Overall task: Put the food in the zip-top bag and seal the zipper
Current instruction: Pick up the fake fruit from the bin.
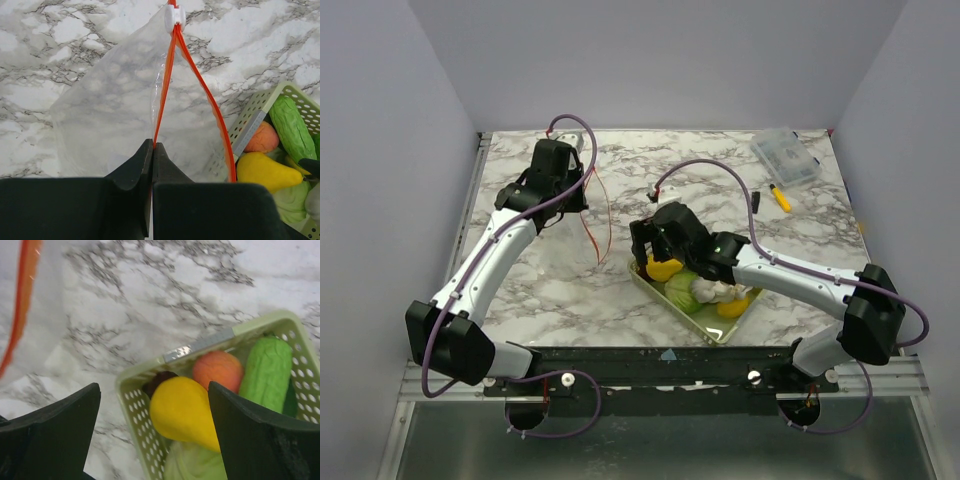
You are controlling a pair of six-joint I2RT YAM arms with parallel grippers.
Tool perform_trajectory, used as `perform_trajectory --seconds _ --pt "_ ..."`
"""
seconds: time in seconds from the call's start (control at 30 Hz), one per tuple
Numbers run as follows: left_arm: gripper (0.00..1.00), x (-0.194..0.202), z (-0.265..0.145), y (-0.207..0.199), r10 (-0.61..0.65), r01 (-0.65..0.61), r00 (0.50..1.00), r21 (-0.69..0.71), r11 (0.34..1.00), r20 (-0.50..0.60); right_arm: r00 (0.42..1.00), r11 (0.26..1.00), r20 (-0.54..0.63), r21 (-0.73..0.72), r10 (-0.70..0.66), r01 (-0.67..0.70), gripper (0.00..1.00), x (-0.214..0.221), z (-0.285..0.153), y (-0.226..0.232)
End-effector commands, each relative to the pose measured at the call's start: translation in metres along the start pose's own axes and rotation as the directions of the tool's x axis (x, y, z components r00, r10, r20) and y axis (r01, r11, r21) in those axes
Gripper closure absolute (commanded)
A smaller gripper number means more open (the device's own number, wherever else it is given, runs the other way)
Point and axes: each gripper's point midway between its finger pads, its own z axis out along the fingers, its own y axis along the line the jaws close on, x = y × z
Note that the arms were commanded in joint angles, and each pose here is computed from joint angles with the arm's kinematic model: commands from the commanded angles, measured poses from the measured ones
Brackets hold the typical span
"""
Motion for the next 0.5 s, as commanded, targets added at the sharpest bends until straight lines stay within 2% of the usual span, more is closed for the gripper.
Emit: perform_trajectory --seconds 0.0,0.1,0.23,0.47 --pt "1.00 -0.001 0.000 -0.005 -0.020 0.021 1.000 0.019 1.000 -0.021 0.968 0.969 -0.140 0.102 -0.211 0.226 0.08 0.028 -0.017 -0.038" --pt "1.00 0.000 0.001 -0.009 -0.024 0.025 0.999 0.042 0.999 -0.032 0.934 0.947 -0.188 0.049 -0.304 0.318 0.06 0.037 -0.017 -0.037" --pt "1.00 0.000 0.001 -0.008 -0.024 0.025 0.999 0.043 0.999 -0.031 0.905 0.924 -0.192 -0.040 -0.380 0.380 0.05 0.040 -0.011 -0.026" --pt "1.00 0.000 0.000 -0.008 -0.024 0.025 0.999 0.041 0.999 -0.031 0.863 0.903 -0.276 -0.040 -0.422 0.429 0.04 0.063 0.009 -0.032"
